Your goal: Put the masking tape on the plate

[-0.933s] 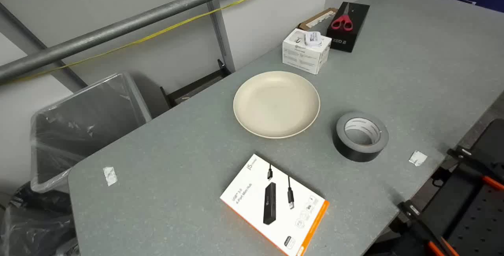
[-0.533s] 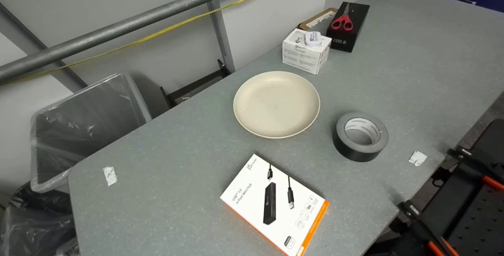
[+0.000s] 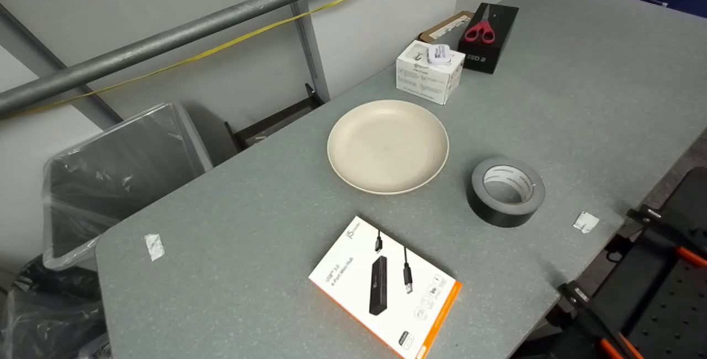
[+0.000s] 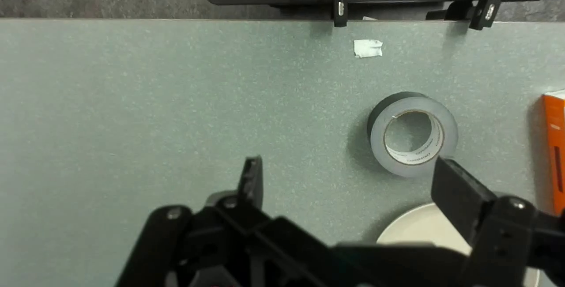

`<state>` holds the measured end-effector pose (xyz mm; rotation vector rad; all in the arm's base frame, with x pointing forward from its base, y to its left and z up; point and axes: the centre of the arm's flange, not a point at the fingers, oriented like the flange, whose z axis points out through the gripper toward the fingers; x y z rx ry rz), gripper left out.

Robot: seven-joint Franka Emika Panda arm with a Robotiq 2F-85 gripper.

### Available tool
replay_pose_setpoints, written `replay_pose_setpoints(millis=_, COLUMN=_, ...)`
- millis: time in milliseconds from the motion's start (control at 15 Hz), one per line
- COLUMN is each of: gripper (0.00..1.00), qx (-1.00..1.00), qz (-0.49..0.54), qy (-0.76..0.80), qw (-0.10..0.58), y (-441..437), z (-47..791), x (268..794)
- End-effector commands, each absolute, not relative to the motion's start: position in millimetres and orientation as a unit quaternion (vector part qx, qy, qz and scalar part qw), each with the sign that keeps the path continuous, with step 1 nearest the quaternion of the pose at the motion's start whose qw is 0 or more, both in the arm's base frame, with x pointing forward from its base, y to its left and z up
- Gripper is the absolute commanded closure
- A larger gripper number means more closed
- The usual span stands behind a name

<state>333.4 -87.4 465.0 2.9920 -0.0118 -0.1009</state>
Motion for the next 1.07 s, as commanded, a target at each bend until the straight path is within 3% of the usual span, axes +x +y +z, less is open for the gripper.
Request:
replay_pose_setpoints(millis=0, gripper=0.0, qx=0.995, qz=-0.041, qy=0.003, qw=0.09, y=-61.6, z=397.9, x=361.4)
replay_pose_setpoints(millis=533, gripper=0.0, qx=0.995, qz=-0.056, qy=0.008, qw=0.076, y=-59.4, z=385.6, x=361.5)
replay_pose_setpoints(millis=1000, gripper=0.0, qx=0.992, qz=-0.101, qy=-0.018, qw=0.075, y=-33.2, z=255.9, x=419.2)
